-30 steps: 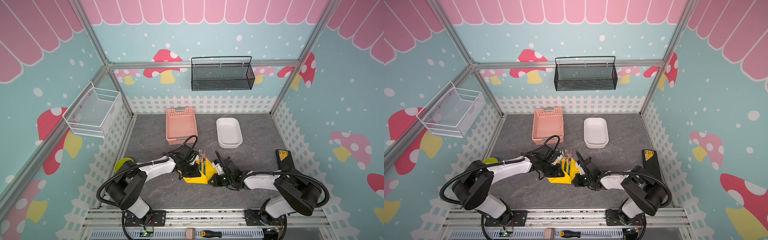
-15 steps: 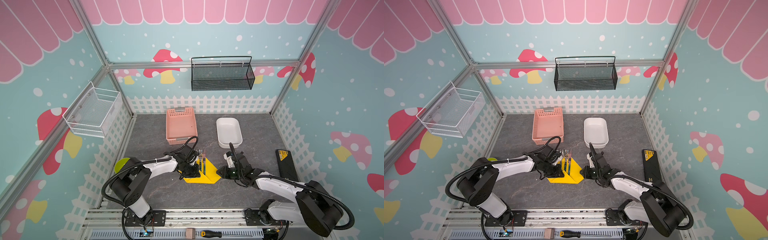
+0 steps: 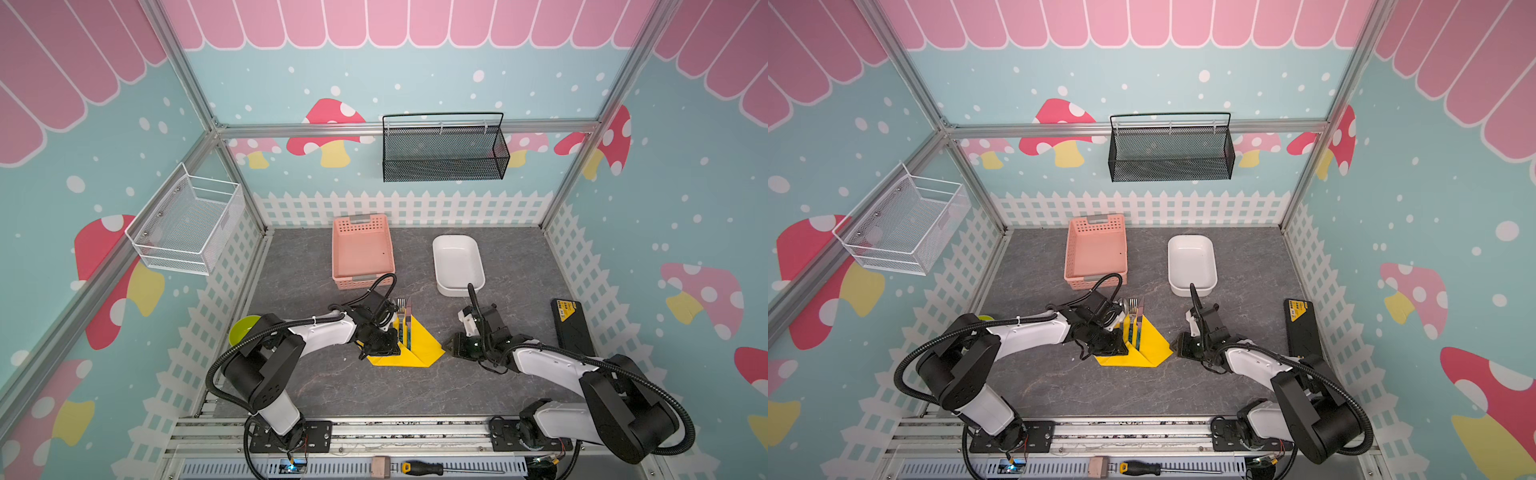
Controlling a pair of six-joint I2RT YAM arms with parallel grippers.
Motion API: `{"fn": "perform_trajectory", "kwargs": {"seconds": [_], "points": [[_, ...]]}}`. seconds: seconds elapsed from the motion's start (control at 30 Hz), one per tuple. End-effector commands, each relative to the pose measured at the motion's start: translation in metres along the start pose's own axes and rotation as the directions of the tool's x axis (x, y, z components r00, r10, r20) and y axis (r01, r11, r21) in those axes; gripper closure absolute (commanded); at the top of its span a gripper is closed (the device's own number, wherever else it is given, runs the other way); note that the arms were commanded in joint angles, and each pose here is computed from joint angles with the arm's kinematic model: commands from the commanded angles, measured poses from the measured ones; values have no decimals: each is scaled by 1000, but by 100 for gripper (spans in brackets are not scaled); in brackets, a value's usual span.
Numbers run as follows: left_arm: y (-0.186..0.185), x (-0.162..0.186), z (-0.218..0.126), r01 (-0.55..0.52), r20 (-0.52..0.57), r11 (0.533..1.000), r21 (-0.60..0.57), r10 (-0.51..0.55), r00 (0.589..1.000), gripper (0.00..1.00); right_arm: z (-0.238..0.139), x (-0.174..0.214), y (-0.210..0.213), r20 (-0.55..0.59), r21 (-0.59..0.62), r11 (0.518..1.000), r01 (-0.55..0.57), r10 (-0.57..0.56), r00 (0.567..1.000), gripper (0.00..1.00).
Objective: Place the utensils on the paper napkin and roll it up
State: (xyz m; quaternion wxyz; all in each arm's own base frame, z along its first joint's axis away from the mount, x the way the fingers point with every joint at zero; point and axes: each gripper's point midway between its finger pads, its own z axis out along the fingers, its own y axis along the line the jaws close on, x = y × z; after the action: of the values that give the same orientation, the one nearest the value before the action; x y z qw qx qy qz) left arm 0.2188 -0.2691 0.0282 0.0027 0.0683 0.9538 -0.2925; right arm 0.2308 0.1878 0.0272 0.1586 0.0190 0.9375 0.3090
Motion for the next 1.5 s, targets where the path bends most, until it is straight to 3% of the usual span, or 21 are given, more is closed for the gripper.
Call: {"fn": "perform_trajectory", "kwargs": {"seconds": [0.0,0.37,0.7,1.13,1.3,1.47], "points": [[-2,-7,2,-3,13,1000,-6,4,1000,85,6,11,-2,-66,-7,1000,9,-9,998,60],[-2,-6,2,-2,13,1000,-6,2,1000,84,14,24,30,-151,-227,973,-40,6,989,62],[0,-5,2,-1,11,1000,-10,2,1000,84,10,32,39,-162,-321,939,-127,77,984,62],[-2,-6,1,-7,14,1000,-6,7,1000,84,9,10,30,-53,-238,966,-100,90,995,62],[-2,-6,1,-9,14,1000,-6,9,1000,84,4,2,33,-20,-222,972,-71,69,997,68],[-4,-6,2,-10,10,1000,2,10,1000,85,4,-7,40,-18,-228,973,-42,38,999,87]]}}
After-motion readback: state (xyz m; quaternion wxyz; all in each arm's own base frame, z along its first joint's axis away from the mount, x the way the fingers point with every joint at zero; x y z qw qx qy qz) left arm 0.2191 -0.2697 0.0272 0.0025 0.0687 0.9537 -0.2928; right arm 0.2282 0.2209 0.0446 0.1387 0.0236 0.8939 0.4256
